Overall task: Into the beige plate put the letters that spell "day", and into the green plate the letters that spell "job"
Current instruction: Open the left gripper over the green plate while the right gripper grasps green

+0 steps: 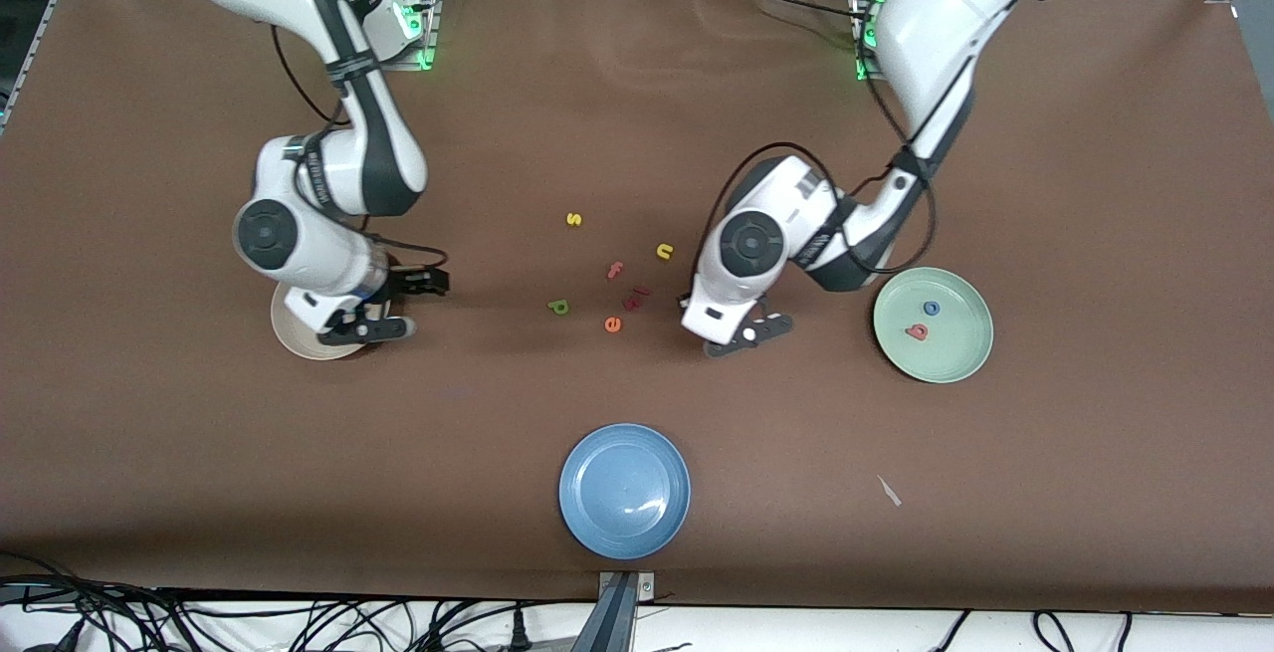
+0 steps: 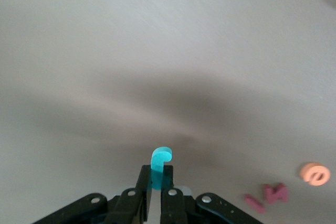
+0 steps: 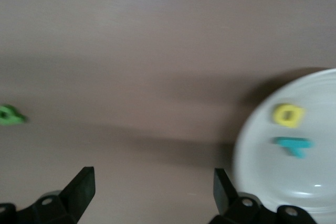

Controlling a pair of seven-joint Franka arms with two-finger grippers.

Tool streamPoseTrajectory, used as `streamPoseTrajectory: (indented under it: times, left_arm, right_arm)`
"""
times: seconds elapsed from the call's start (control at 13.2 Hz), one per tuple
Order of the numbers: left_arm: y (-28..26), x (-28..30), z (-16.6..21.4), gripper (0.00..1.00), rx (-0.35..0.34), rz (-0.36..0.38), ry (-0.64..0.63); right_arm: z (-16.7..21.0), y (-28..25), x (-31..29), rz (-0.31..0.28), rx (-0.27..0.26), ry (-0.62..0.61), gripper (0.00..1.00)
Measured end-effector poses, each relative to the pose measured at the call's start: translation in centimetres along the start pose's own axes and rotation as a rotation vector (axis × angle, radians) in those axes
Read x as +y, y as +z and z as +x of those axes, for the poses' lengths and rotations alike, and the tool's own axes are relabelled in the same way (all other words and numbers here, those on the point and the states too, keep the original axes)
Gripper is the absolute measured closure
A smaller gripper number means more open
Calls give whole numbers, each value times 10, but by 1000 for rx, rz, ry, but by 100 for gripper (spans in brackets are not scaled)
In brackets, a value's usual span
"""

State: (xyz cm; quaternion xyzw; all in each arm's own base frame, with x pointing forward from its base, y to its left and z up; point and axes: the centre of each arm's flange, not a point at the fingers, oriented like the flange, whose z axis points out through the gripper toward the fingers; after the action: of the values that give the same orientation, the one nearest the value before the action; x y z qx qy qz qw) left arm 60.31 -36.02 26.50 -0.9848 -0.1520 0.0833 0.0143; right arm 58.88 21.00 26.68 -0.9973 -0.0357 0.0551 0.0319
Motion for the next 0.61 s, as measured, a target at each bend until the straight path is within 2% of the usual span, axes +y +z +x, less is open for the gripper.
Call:
streamPoseTrajectory:
  times: [0.3,0.61]
  left_arm:
    - [-46,-100,65,89,-49,47,193]
    - [-35,-232,139,89,-105,40,310]
  right_arm:
    - [-1,14,-89,-20,26,92,0]
    - [10,46,-151,-14,35,143,0]
